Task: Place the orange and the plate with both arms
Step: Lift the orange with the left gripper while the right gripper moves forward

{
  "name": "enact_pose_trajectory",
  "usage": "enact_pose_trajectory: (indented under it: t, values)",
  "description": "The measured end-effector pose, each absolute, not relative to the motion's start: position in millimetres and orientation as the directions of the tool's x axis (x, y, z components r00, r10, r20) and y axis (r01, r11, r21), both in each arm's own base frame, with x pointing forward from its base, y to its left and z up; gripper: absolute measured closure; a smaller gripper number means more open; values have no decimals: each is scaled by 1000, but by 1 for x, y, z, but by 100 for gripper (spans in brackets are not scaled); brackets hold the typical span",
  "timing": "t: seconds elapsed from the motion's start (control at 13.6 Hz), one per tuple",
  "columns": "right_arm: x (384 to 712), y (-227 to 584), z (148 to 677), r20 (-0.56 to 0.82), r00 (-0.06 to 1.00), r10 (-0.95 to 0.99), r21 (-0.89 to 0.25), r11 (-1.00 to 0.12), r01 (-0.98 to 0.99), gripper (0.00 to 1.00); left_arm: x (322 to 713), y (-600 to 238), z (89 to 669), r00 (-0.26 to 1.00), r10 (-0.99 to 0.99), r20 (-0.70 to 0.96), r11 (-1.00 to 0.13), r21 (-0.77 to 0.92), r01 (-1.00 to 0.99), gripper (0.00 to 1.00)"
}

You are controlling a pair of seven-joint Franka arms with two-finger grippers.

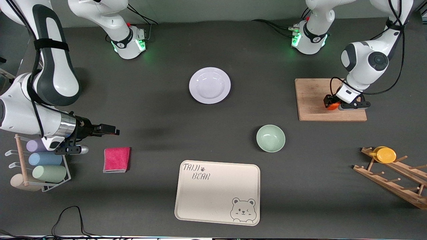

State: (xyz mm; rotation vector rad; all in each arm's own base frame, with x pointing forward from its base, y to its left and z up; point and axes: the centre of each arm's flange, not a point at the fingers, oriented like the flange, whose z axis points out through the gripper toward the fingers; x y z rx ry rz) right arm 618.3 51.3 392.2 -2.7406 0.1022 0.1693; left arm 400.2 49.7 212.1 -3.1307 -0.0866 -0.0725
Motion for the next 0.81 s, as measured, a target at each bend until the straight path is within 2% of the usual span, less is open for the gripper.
enact_pose_trajectory:
  t: [0.22, 0.51, 0.66, 0.81]
  values:
    - [620, 62, 368, -190, 977, -99, -481, -858, -180, 0, 416, 38, 242, 999, 34, -15, -999, -12, 34, 32]
    - [630, 77, 319, -295, 938, -183, -615, -715, -333, 0, 452, -46, 360, 987, 94, -132, -995, 9, 96, 32]
    - [637, 82, 303, -333, 918, -216, -666, -635, -391, 0, 451, -102, 403, 983, 131, -127, -990, 28, 135, 32]
    - [644, 88, 289, -374, 892, -253, -714, -535, -451, 0, 440, -150, 417, 978, 171, -120, -983, 50, 178, 32]
